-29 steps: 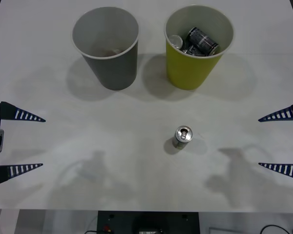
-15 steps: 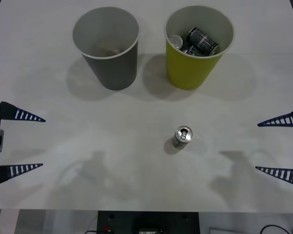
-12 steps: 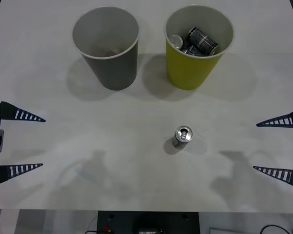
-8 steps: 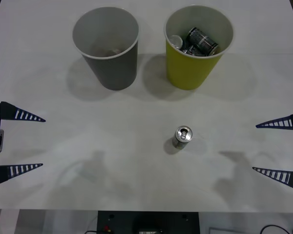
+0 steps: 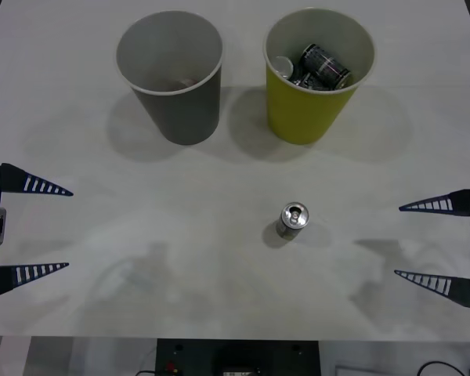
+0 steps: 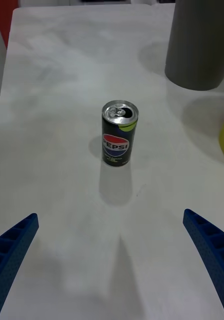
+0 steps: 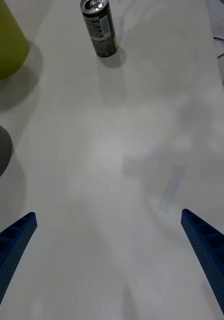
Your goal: Put the can into the green bin and the plastic bottle into the gray bin
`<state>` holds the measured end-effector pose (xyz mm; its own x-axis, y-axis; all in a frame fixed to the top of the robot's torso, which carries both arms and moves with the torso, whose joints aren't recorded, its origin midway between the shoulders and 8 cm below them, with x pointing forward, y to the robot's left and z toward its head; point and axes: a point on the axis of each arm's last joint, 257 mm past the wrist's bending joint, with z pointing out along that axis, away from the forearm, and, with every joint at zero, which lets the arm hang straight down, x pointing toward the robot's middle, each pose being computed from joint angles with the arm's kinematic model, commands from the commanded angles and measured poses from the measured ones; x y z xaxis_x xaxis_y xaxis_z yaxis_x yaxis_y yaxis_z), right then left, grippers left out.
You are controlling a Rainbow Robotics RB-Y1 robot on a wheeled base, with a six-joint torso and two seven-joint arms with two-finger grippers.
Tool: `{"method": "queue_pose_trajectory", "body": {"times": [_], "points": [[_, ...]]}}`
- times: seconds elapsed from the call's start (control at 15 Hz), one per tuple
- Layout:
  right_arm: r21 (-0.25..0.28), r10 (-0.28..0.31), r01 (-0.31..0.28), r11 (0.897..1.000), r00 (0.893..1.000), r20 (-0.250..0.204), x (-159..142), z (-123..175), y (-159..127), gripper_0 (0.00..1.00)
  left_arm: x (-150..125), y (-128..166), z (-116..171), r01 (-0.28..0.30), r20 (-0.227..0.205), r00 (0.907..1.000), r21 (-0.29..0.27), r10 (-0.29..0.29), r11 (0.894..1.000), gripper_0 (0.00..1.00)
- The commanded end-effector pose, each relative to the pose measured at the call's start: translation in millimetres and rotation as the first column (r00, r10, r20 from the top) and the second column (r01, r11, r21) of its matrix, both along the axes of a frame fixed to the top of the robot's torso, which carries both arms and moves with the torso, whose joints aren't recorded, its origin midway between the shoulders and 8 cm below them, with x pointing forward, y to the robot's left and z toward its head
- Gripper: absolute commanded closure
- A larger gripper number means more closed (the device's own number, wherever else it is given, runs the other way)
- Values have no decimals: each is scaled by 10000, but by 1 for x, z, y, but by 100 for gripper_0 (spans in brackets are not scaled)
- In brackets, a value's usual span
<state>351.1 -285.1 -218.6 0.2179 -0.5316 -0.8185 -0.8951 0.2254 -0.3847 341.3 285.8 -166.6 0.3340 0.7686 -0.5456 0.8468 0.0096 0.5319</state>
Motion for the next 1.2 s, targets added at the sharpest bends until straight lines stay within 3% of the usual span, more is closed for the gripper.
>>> {"method": "queue_pose_trajectory", "body": {"times": [0.07, 0.33, 0.6, 1.2], "points": [[679, 39, -37, 9977, 10000, -27, 11, -11, 8, 0, 0, 0, 0, 0, 0, 10000, 0, 0, 10000, 0], [1388, 39, -22, 9903, 9999, -125, 23, -21, 19, 0, 0, 0, 0, 0, 0, 10000, 0, 0, 10000, 0], [2294, 31, 42, 9733, 9995, -313, 34, -30, 36, 0, 0, 0, 0, 0, 0, 10000, 0, 0, 10000, 0], [3471, -139, 263, 9375, 9992, -382, 61, -46, 83, 0, 0, 0, 0, 0, 0, 10000, 0, 0, 10000, 0]]}}
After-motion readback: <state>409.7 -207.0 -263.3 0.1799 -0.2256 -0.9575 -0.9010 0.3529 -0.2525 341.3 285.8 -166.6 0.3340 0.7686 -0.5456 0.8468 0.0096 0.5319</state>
